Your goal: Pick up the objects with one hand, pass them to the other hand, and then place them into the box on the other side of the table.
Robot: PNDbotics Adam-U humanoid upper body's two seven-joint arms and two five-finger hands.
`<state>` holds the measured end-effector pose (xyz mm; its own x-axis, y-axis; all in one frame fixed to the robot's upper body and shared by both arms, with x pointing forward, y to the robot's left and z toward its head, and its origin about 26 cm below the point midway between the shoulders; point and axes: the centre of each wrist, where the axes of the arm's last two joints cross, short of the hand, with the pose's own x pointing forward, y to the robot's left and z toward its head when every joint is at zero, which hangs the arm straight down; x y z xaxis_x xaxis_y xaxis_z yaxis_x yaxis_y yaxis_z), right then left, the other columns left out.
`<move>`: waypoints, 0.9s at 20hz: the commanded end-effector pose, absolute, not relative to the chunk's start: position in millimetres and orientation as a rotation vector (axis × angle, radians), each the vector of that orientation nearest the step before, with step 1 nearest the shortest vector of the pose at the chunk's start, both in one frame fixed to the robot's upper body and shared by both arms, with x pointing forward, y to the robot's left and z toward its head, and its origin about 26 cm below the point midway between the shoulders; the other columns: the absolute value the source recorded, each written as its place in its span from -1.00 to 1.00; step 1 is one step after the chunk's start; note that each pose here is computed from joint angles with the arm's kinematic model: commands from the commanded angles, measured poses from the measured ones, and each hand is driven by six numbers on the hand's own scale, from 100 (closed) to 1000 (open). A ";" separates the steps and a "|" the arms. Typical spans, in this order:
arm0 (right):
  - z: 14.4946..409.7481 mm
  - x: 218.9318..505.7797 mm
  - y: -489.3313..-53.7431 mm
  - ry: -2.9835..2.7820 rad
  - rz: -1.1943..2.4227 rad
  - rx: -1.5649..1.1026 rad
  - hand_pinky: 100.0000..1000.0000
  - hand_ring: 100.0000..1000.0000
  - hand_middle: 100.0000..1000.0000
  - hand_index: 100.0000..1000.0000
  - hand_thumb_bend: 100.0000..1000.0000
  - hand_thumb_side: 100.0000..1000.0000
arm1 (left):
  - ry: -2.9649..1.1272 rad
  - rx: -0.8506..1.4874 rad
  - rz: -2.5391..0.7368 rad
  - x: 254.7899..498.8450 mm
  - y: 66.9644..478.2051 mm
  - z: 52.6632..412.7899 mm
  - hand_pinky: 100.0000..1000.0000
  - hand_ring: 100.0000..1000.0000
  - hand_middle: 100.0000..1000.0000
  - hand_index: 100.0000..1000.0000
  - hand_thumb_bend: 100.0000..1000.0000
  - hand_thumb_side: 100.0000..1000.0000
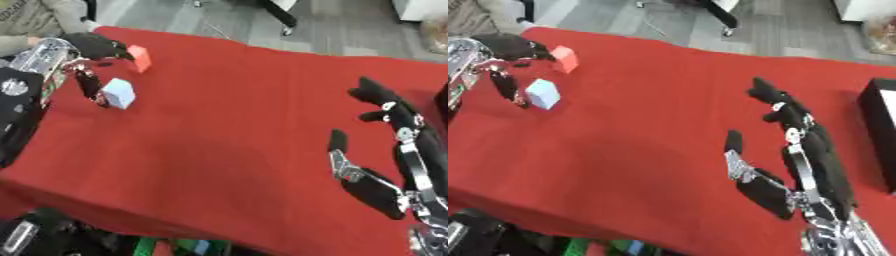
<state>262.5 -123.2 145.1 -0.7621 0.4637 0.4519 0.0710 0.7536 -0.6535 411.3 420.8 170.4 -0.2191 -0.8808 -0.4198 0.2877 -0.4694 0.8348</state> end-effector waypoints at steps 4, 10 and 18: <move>151.7 259.9 -121.9 -2.363 0.809 -0.387 0.28 0.65 0.54 0.91 -1.00 -0.64 | -0.771 1.220 -1.777 418.3 436.8 171.6 0.58 0.55 0.52 0.76 0.15 -0.78; 151.6 259.3 -120.5 -2.366 0.800 -0.379 0.28 0.65 0.54 0.91 -1.00 -0.62 | -0.731 1.237 -1.777 420.5 440.4 167.4 0.56 0.48 0.44 0.67 0.00 -0.80; 151.4 259.1 -120.2 -2.369 0.788 -0.378 0.28 0.65 0.54 0.91 -1.00 -0.62 | -0.686 1.265 -1.757 420.6 447.8 158.2 0.52 0.43 0.36 0.58 -0.13 -0.84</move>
